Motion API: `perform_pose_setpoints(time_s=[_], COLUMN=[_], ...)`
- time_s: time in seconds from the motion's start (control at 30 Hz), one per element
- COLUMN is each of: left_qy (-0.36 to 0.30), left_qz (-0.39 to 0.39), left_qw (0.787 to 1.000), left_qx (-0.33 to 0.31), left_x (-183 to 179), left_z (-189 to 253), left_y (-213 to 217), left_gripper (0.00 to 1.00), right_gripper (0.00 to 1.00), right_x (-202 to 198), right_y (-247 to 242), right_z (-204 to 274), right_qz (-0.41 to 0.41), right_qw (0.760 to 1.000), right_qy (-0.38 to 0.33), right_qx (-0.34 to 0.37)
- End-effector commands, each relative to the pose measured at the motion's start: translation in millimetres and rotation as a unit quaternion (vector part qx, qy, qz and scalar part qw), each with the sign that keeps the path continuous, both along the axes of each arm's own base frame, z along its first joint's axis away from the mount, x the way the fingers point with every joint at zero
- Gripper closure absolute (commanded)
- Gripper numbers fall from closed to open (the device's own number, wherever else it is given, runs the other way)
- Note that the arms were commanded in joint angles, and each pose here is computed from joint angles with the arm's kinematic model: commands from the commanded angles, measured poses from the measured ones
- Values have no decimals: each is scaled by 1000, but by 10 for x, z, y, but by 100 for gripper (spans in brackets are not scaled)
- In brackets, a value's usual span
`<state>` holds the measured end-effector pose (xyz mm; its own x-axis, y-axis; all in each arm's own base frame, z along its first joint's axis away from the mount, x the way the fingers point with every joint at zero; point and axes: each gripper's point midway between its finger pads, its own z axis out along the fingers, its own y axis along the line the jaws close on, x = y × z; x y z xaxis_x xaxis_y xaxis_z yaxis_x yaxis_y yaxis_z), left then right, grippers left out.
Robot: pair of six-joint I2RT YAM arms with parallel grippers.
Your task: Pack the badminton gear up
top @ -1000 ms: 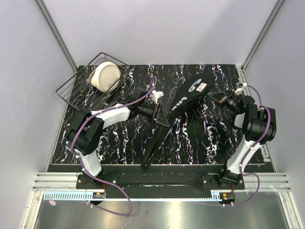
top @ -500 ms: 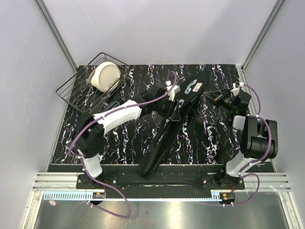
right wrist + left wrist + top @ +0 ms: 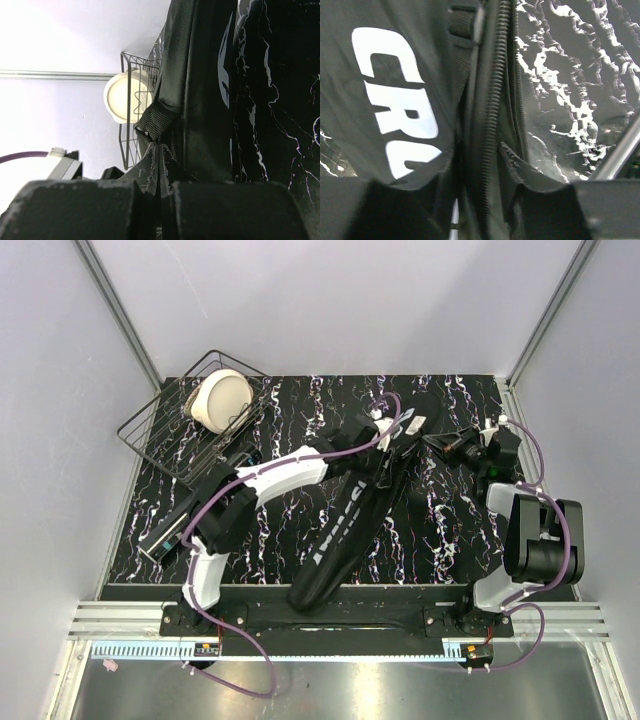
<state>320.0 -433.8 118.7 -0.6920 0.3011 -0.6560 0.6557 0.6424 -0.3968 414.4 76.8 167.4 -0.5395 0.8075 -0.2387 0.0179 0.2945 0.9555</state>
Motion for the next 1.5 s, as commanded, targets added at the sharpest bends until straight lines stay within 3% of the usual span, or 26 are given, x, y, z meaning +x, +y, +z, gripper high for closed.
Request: perform_pose_setpoints(time_s=[0.0, 0.07, 0.13, 0.27, 0.5, 0.57, 0.6, 0.63, 0.7, 0.73, 0.9, 1.0, 1.13, 1.3, 1.47], left_qy=[-28, -23, -12, 4, 29, 31, 31, 11, -24, -55, -148, -158, -115, -145, -139], left_qz=[17, 20, 24, 36, 19, 12, 14, 13, 18, 22, 49, 54, 62, 58, 63], left_qw=[999, 999, 998, 996, 993, 992, 994, 993, 993, 991, 978, 974, 981, 980, 984], left_qx=[-22, -38, -54, -84, -117, -119, -105, -115, -111, -124, -140, -156, -144, -123, -89], left_x=[187, 232, 265, 393, 294, 224, 177, 120, 103, 88, 420, 643, 926, 1019, 1025], left_z=[151, 178, 220, 310, 447, 552, 497, 716, 777, 1031, 1546, 1642, 1290, 1197, 843], left_y=[-147, -180, -196, -139, -5, 93, 185, 274, 464, 561, 734, 548, 230, -89, -207], left_gripper=[76, 94, 100, 100, 100, 69, 58, 49, 44, 39, 34, 31, 30, 21, 23], right_gripper=[100, 100, 100, 100, 100, 100, 100, 100, 100, 100, 100, 100, 100, 100, 100], right_x=[-11, -67, -163, -440, -691, -725, -752, -736, -761, -748, -723, -711, -729, -745, -770], right_y=[108, 161, 349, 691, 948, 1057, 1076, 1088, 1102, 1116, 1183, 1214, 1252, 1282, 1326], right_z=[290, 292, 299, 161, 91, 124, 121, 210, 203, 284, 403, 443, 500, 513, 584], right_qz=[16, 19, 36, 65, 107, 132, 143, 148, 164, 169, 183, 184, 186, 188, 191], right_qw=[999, 999, 999, 997, 991, 985, 983, 980, 974, 972, 966, 965, 964, 963, 962], right_qy=[-32, -32, -31, -22, -40, -59, -60, -76, -77, -91, -110, -115, -120, -120, -127], right_qx=[-4, -7, -14, -35, -76, -94, -102, -111, -133, -137, -145, -146, -146, -150, -150])
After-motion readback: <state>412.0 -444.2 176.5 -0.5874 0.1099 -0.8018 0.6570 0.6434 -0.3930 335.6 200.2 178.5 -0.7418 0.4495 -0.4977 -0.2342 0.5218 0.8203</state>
